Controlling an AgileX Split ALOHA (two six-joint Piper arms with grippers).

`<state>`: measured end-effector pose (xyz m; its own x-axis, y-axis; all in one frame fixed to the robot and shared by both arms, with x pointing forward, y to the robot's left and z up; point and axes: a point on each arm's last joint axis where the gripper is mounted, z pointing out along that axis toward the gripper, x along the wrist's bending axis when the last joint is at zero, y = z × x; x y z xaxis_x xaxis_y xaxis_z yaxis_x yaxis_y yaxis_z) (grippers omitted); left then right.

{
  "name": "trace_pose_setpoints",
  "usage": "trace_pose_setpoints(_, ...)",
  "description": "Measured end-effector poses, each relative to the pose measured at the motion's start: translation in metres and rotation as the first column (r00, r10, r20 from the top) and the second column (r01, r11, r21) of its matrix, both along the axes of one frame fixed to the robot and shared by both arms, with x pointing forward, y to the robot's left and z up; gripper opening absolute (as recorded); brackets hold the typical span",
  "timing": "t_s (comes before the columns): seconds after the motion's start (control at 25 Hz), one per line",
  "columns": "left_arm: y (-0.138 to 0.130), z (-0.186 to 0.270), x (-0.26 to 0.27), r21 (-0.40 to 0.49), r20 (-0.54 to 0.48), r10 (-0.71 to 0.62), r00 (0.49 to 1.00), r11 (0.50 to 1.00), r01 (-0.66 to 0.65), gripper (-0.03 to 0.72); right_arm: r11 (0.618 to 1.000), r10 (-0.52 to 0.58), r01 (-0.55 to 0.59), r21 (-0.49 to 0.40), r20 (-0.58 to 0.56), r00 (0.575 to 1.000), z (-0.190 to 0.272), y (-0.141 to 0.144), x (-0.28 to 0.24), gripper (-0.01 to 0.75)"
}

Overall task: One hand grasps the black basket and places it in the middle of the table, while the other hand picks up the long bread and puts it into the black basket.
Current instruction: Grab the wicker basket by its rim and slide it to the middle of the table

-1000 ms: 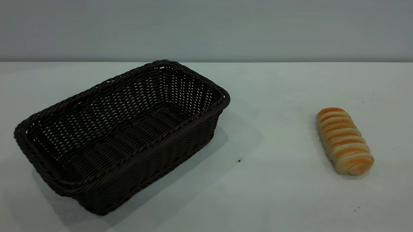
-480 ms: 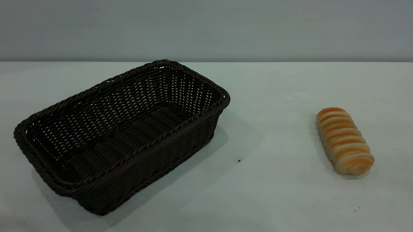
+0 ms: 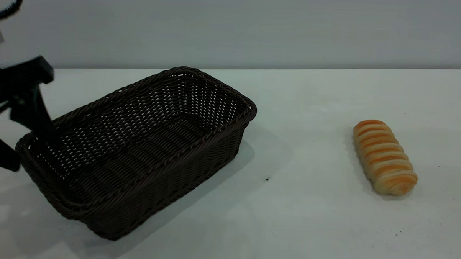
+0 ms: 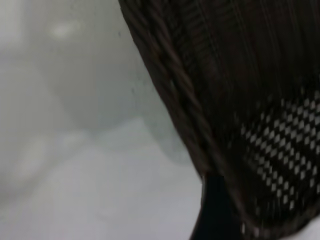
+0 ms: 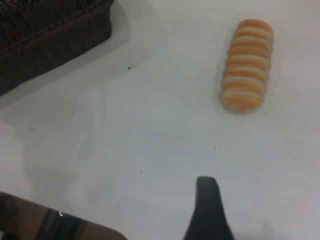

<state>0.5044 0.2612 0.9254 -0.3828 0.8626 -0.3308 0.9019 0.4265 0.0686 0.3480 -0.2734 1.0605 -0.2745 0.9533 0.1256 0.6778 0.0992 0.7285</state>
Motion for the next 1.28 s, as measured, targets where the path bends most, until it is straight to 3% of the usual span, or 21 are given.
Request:
trace_pose_setpoints(0.4, 0.002, -0.009, 0.005, 0.011, -0.031, 0.085, 0.996, 0.996, -0.085, 0.556, 1.000, -0.001, 0.001, 0.001, 0.002, 1.000, 0.000, 0.000, 0.000, 0.562)
trace_pose_setpoints(0.76, 0.012, -0.013, 0.002, 0.106, -0.038, 0.160, 0.986, 0.982, -0.156, 0.523, 1.000, 0.000, 0.000, 0.000, 0.003, 1.000, 0.000, 0.000, 0.000, 0.562)
trace_pose_setpoints(1.12, -0.002, -0.062, 0.013, 0.110, -0.041, 0.196, 0.980, 0.975, -0.191, 0.522, 1.000, -0.001, 0.001, 0.000, 0.004, 1.000, 0.000, 0.000, 0.000, 0.562)
trace_pose_setpoints(1.2, -0.007, -0.078, 0.018, 0.125, -0.019, 0.192, 0.981, 0.974, -0.188, 0.504, 1.000, -0.002, 0.002, 0.000, 0.006, 1.000, 0.000, 0.000, 0.000, 0.562)
trace_pose_setpoints(1.28, -0.012, -0.094, 0.020, 0.141, -0.020, 0.177, 0.984, 0.975, -0.173, 0.427, 1.000, -0.004, 0.004, 0.000, 0.011, 1.000, 0.001, 0.000, 0.001, 0.562)
